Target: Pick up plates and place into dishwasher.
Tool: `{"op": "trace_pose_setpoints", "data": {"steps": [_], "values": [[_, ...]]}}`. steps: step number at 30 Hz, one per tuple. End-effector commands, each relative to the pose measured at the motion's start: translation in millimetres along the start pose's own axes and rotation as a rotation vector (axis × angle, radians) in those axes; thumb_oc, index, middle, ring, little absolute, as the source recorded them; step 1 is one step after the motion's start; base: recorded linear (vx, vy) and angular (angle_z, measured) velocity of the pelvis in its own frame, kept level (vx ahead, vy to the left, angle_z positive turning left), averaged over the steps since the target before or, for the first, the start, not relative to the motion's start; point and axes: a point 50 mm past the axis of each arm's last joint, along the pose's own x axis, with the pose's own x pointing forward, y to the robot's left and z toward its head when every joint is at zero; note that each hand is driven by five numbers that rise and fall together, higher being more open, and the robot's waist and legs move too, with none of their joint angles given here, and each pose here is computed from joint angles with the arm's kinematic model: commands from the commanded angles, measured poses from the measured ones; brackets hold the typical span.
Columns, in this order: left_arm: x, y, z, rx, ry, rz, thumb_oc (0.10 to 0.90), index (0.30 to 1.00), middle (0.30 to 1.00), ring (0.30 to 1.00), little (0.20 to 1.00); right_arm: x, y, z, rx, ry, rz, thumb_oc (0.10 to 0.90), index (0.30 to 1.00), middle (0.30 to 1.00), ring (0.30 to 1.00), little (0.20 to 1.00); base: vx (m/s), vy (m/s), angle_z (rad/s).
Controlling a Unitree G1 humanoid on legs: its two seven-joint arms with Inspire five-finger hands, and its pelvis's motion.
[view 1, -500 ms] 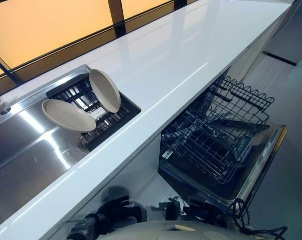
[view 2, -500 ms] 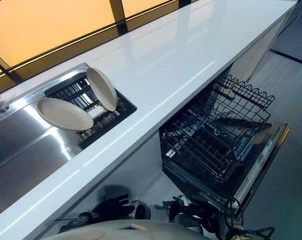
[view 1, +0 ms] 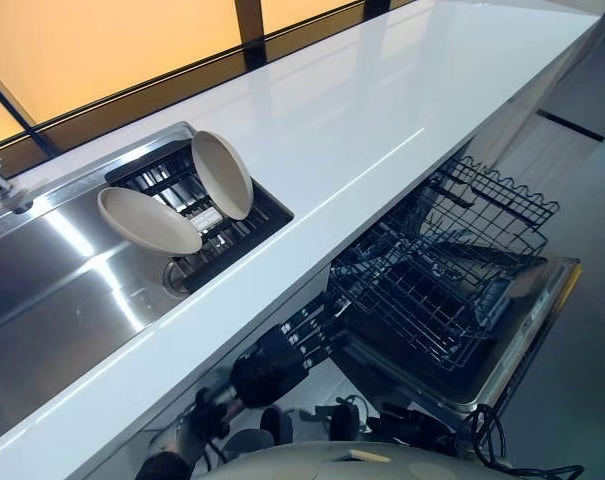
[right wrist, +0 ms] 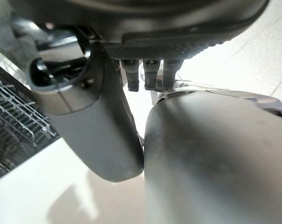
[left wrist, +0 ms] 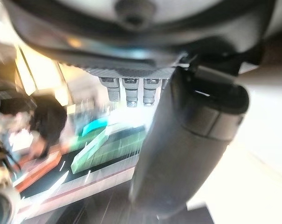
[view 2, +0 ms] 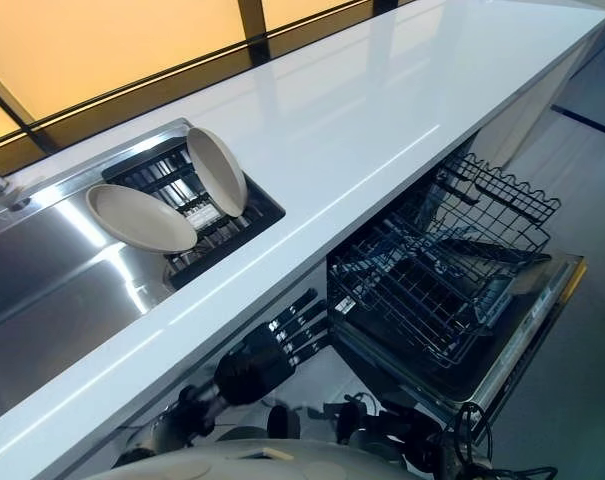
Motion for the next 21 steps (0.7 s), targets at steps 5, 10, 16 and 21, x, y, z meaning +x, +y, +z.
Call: {"op": "trace_pose_setpoints", "data": {"steps": [5,10,16,21], "values": [[110,-96,81,0.255,-0.153,-0.817,0.800,0.900,0.900,0.900,0.900,2,0,9,-0.090,0.016,0.012,0.800,0.900,0.900,0.900,0.900,0.01,0.005,0.02],[142,-150,97,0.291,-0.203,-1.004,0.800,0.900,0.900,0.900,0.900,5,8,8,-0.103,0.026,0.016,0.800,0.900,0.900,0.900,0.900,0.00,0.000,0.00],[150,-187,121,0.407,-0.372,-1.022,0.800,0.900,0.900,0.900,0.900,6,10,1,-0.125,0.050,0.002,0.800,0.900,0.900,0.900,0.900,0.00,0.000,0.01],[137,-195,151,0.639,-0.651,-0.839,0.800,0.900,0.900,0.900,0.900,5,10,-2,-0.131,0.051,0.001,0.800,0.900,0.900,0.900,0.900,0.00,0.001,0.01]]}}
